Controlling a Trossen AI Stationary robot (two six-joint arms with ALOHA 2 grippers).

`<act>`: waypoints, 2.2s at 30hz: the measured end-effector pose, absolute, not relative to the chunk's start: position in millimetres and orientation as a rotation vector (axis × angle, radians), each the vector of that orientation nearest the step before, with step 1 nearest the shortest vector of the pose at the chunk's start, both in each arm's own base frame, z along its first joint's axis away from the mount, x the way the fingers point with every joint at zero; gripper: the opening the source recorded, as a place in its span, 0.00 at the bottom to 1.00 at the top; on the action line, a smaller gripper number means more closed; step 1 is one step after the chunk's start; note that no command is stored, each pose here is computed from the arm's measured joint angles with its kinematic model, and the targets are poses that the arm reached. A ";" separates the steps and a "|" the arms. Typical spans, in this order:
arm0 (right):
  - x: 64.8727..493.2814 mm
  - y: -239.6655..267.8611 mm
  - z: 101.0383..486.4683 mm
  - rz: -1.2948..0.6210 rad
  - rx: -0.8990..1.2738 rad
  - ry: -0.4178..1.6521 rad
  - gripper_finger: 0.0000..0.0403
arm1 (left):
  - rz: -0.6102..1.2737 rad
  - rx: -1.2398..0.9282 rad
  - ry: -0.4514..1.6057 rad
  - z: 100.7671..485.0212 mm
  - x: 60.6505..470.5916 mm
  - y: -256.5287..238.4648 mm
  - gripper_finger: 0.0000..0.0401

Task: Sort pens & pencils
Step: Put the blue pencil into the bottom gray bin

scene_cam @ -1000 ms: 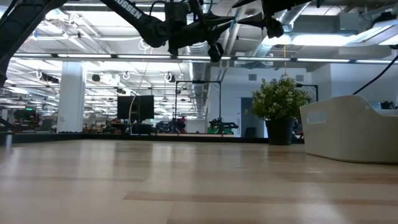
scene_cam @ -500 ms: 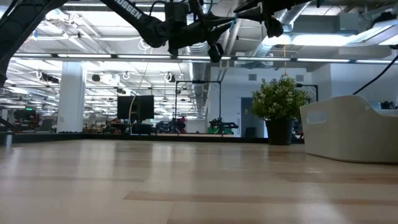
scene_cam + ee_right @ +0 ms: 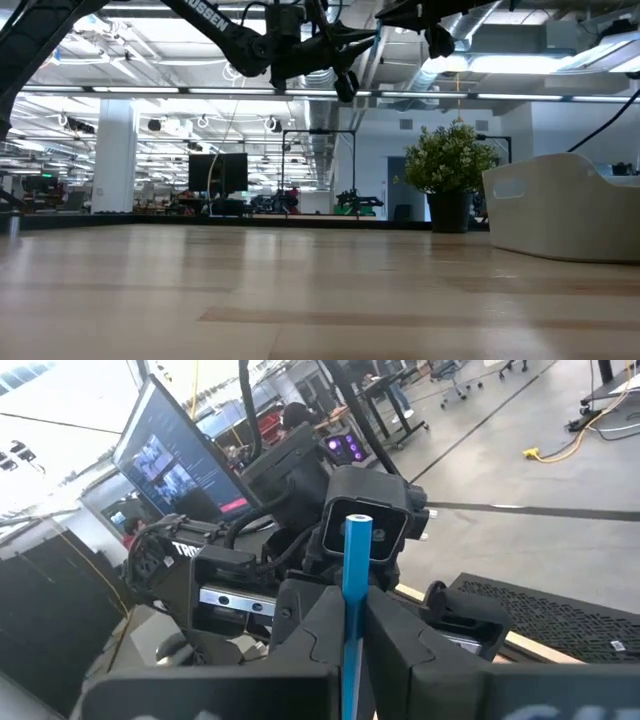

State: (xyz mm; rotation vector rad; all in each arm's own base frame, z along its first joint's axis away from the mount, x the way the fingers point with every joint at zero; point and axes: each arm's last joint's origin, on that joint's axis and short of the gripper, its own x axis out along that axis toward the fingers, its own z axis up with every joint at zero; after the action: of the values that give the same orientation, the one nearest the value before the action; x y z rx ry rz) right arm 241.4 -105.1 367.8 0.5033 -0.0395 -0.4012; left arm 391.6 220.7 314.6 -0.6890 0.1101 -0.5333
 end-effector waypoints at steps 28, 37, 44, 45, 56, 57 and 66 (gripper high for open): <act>242.0 -105.0 365.4 -0.399 0.504 -0.018 0.11 | -0.499 -0.530 -0.006 323.3 388.5 224.9 0.26; 240.1 -105.6 357.6 -0.444 0.515 0.058 0.11 | -0.569 -0.580 0.046 324.9 374.3 240.9 0.36; 223.1 -92.6 346.7 -0.380 0.576 0.277 0.11 | -0.603 -0.636 0.111 323.6 356.6 261.6 0.36; 218.8 -88.6 345.4 -0.361 0.593 0.316 0.11 | -0.597 -0.638 0.110 323.6 355.1 263.7 0.36; 165.2 -28.3 343.2 -0.159 0.789 0.645 0.11 | -0.594 -0.652 0.120 321.1 357.9 261.4 0.36; 162.2 -23.4 343.4 -0.145 0.799 0.662 0.11 | -0.602 -0.660 0.126 321.1 359.0 259.6 0.36; 139.6 19.9 334.9 -0.033 0.858 0.927 0.11 | -0.609 -0.705 0.105 332.8 379.0 223.0 0.36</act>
State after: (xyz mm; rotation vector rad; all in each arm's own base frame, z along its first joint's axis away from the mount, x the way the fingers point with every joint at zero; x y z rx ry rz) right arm 139.6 19.9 334.9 0.8577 0.9273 -0.0326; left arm 379.0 223.0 332.8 -0.7049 0.1055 -0.6085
